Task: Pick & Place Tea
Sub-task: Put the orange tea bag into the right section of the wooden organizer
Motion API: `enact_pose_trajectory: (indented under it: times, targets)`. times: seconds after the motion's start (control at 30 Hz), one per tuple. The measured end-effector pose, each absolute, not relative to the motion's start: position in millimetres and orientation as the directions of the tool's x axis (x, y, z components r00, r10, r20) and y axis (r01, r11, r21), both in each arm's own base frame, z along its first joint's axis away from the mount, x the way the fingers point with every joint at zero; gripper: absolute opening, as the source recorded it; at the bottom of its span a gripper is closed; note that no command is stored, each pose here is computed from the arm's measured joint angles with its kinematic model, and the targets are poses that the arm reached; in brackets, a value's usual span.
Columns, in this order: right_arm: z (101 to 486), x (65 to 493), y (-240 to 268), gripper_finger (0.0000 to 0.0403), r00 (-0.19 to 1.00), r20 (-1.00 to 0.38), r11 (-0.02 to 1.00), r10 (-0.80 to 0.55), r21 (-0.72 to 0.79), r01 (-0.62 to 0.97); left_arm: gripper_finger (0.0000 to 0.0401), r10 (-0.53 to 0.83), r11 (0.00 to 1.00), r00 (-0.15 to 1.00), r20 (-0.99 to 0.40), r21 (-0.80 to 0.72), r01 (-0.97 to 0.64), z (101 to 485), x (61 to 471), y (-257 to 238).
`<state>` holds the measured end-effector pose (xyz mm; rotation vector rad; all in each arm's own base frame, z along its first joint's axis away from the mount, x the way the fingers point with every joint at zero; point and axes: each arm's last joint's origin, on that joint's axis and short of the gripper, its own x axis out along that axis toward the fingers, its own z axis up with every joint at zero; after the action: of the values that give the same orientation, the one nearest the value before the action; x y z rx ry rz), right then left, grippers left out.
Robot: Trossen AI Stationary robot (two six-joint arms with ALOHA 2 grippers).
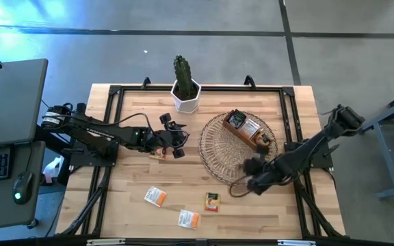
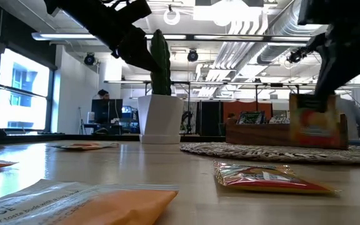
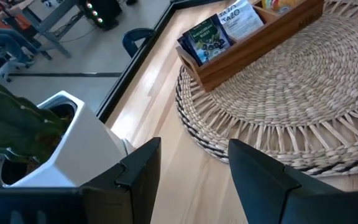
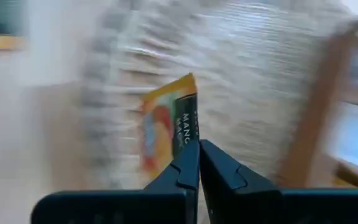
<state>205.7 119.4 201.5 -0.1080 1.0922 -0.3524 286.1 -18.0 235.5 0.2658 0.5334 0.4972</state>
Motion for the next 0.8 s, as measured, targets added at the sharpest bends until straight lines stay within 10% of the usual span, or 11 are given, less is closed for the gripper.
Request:
enact_pose_trajectory:
  times: [0.33, 0.8]
  targets:
    - [227.3, 159.2, 59.0, 0.0002, 0.036, -0.762, 0.654, -0.647, -0.530, 0.540, 0.0184, 0.515, 0.849, 0.747, -0.420, 0.367, -0.379, 235.4, 286.1, -18.0]
    - [228.0, 171.4, 35.6, 0.0002, 0.018, -0.728, 0.604, -0.685, -0.555, 0.572, 0.0184, 0.513, 0.851, 0.748, -0.421, 0.366, -0.377, 235.4, 286.1, -18.1]
